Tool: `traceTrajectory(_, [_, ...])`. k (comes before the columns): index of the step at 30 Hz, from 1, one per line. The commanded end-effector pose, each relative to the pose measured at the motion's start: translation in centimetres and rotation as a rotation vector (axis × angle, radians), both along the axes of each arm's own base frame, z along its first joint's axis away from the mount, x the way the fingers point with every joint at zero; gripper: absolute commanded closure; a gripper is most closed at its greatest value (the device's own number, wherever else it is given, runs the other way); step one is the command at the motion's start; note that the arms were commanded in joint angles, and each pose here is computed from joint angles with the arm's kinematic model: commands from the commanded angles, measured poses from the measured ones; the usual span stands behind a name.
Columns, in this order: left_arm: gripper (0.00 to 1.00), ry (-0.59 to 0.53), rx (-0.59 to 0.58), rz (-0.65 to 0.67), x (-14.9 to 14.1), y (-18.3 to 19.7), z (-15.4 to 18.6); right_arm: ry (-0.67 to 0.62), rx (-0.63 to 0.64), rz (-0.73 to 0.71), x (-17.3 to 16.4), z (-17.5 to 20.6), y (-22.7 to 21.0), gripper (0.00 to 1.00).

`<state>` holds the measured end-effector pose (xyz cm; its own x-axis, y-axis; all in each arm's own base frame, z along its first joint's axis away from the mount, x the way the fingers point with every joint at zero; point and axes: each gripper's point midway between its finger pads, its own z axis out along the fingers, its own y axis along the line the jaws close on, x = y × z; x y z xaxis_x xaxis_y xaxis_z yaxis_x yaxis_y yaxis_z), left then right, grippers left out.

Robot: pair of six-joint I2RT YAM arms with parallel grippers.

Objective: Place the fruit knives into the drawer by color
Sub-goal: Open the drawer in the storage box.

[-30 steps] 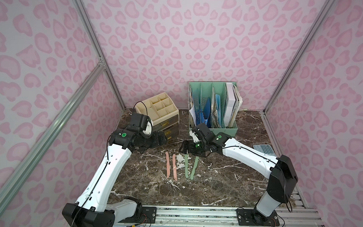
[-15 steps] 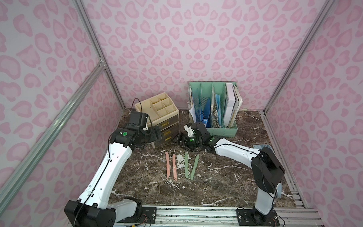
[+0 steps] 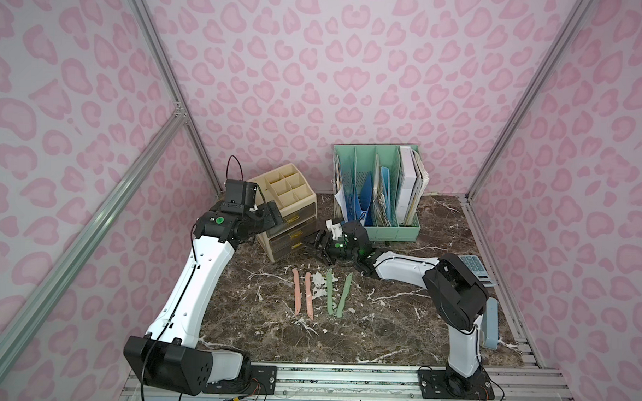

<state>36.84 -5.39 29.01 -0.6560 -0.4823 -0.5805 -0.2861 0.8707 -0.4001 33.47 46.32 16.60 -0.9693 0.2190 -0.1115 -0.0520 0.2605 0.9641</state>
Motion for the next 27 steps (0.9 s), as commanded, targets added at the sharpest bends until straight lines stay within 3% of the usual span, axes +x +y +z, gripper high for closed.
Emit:
traceTrajectory(1, [0.12,0.015,-0.022,0.045,0.6,0.7,-0.4,0.000,0.082,-0.009,0.6,1.3,0.5,0.25])
traceTrajectory(20, [0.16,0.066,-0.054,0.152,2.5,3.3,-2.0,0.012,0.102,-0.008,2.2,0.2,1.2,0.33])
traceTrajectory(27, [0.16,0.089,-0.075,0.163,2.9,3.6,-3.1,0.017,0.100,-0.015,2.8,-0.2,1.3,0.42])
